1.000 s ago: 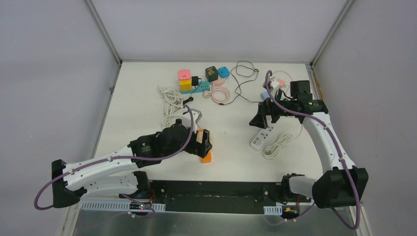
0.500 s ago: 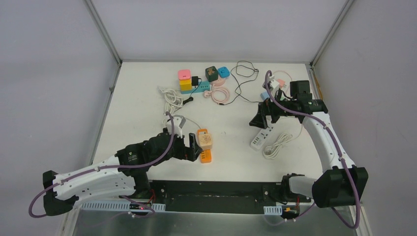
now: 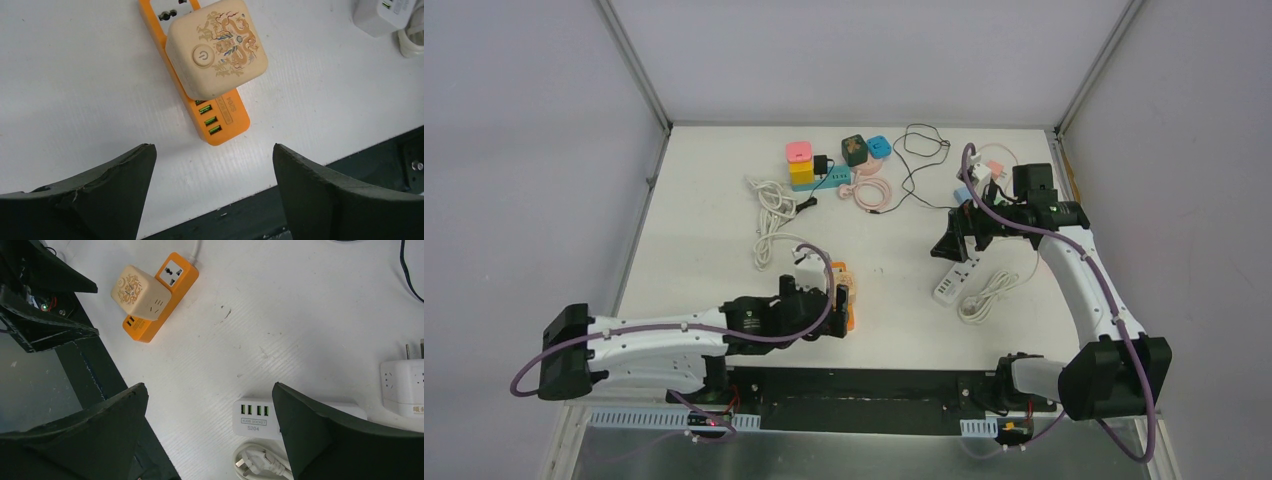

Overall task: Pull the plug off the socket
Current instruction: Move the socket to the center of the board.

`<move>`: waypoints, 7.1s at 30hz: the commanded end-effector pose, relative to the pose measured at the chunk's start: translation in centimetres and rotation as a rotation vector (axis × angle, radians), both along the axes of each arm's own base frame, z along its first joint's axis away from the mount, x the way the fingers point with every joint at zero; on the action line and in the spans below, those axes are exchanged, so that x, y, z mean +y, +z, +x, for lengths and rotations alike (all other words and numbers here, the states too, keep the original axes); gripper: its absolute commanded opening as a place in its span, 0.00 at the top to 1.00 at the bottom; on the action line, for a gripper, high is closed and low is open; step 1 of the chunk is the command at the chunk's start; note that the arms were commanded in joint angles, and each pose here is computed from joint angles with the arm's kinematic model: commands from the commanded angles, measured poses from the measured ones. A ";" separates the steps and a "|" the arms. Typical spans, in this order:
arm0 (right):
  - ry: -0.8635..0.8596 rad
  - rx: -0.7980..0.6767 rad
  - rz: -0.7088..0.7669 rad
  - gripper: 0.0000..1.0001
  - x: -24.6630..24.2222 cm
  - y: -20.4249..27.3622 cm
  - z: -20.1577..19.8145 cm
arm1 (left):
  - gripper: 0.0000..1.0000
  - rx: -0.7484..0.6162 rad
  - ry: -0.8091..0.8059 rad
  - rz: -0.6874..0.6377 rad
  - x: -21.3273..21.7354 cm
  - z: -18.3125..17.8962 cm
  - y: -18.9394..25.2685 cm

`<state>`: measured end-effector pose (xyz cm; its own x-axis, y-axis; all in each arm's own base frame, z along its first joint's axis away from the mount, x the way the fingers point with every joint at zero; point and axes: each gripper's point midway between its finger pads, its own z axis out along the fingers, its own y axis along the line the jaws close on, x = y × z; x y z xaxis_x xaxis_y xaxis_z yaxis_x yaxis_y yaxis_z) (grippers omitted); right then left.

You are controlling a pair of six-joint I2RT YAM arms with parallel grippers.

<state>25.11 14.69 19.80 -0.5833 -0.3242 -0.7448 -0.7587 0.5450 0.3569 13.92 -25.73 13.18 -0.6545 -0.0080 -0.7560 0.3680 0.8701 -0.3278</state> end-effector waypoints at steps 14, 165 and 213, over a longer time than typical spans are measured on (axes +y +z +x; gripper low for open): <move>0.024 -0.025 0.015 0.00 0.2 0.6 0.2 | 0.11 -0.061 0.234 0.019 -4.4 2.2 -5.1; 0.751 -0.305 -0.052 0.00 3.8 -2.4 -7.5 | 0.10 -0.561 -0.650 0.040 -8.3 -1.4 -5.2; 1.096 -0.398 -0.148 0.00 6.1 -5.4 -9.6 | 0.07 -0.666 -0.653 -0.027 -8.7 -2.1 -3.8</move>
<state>16.52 20.43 14.08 0.2081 -0.6567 -0.7249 -0.9436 -0.3299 0.0280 12.10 -32.75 7.34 -0.0105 0.2635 -0.9646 0.8941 0.4343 0.1089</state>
